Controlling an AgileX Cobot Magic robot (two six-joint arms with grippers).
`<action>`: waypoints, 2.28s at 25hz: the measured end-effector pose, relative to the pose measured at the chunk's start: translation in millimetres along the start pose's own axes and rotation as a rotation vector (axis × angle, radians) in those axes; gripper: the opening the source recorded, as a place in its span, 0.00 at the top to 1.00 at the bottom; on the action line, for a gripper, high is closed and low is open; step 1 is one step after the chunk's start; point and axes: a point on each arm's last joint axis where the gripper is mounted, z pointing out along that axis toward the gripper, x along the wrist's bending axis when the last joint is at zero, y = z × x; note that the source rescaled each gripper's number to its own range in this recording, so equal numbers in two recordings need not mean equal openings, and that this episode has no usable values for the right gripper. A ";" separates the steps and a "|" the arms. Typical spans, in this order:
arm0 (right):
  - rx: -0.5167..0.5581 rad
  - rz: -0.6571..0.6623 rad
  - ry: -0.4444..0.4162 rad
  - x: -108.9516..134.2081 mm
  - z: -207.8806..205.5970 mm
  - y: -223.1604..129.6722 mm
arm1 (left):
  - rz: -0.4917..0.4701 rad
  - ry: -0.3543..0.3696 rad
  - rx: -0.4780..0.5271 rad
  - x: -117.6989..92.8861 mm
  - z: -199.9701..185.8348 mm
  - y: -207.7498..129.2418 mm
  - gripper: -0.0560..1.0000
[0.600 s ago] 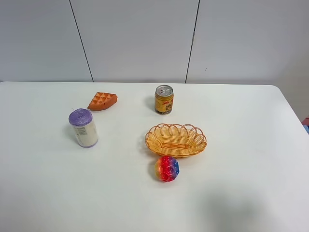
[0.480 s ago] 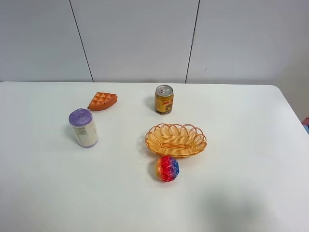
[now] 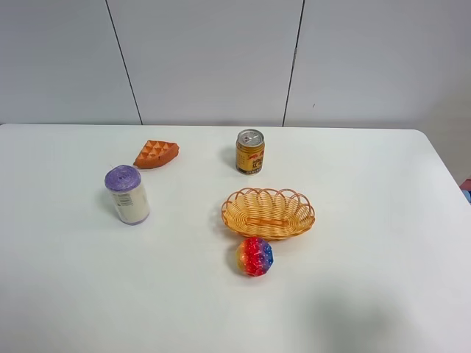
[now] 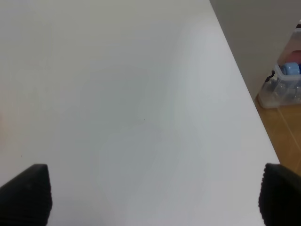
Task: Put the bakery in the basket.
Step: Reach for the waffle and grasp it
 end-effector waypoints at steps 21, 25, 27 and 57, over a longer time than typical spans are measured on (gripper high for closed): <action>0.000 0.000 0.000 0.0 0.0 0.0 | 0.057 -0.083 0.202 -0.2 39.0 55.8 0.00; 0.000 0.000 0.000 0.0 0.0 0.0 | 0.119 -0.122 0.231 2.6 77.3 109.6 0.00; 0.000 0.000 0.000 0.0 0.0 0.0 | 0.151 -0.141 0.261 4.8 104.2 135.4 0.00; 0.000 0.000 0.000 0.0 0.0 0.0 | 0.289 -0.411 0.548 -84.7 417.3 135.0 0.00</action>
